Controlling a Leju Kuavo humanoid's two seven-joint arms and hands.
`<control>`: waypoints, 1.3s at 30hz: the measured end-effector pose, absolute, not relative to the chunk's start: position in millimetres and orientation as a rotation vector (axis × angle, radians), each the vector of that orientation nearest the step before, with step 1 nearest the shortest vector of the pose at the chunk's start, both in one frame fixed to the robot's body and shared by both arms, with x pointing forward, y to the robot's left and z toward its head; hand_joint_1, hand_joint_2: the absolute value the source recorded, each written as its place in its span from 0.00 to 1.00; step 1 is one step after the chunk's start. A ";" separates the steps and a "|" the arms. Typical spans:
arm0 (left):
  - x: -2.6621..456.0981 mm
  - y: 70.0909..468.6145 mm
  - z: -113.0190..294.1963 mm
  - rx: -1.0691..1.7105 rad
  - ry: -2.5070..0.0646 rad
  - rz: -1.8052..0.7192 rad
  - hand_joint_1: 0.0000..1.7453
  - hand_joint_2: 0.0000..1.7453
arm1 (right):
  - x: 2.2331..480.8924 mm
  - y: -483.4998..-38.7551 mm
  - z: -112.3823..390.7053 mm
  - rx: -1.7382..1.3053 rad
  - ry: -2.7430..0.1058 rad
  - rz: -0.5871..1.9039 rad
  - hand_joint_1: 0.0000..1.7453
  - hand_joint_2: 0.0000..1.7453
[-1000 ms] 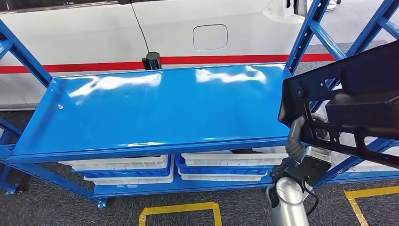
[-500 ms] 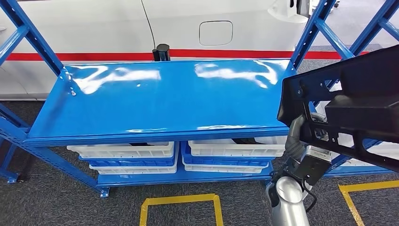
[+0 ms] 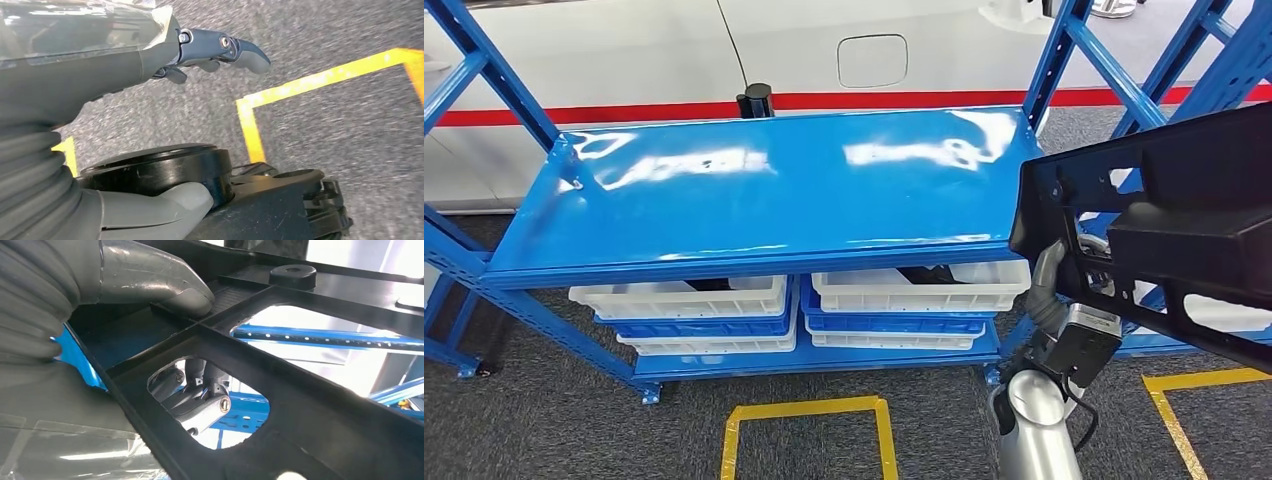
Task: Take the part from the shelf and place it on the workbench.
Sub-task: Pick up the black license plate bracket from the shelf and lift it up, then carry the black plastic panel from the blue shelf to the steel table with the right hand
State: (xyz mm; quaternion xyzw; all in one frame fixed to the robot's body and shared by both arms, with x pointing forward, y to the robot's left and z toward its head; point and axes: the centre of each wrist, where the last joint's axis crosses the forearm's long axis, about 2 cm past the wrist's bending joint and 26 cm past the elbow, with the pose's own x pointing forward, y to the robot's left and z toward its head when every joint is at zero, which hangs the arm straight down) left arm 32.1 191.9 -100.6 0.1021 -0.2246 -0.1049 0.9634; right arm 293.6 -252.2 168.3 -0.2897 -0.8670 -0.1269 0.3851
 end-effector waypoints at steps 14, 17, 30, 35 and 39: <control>23.1 191.4 -101.3 0.207 -0.425 -0.197 0.00 1.00 | 295.5 -251.4 166.2 -0.724 -2.204 -0.313 1.00 1.00; 24.1 191.2 -101.1 0.207 -0.427 -0.196 0.00 1.00 | 295.7 -251.6 165.2 -0.724 -2.201 -0.310 1.00 1.00; 30.8 193.2 -100.8 0.216 -0.443 -0.179 0.00 1.00 | 297.3 -246.3 164.5 -0.699 -2.210 -0.296 1.00 1.00; 26.8 193.9 -101.2 0.218 -0.434 -0.186 0.00 1.00 | 297.3 -247.1 164.6 -0.701 -2.211 -0.295 1.00 1.00; 23.2 193.1 -101.3 0.218 -0.430 -0.192 0.00 1.00 | 297.2 -248.1 164.4 -0.704 -2.214 -0.291 1.00 1.00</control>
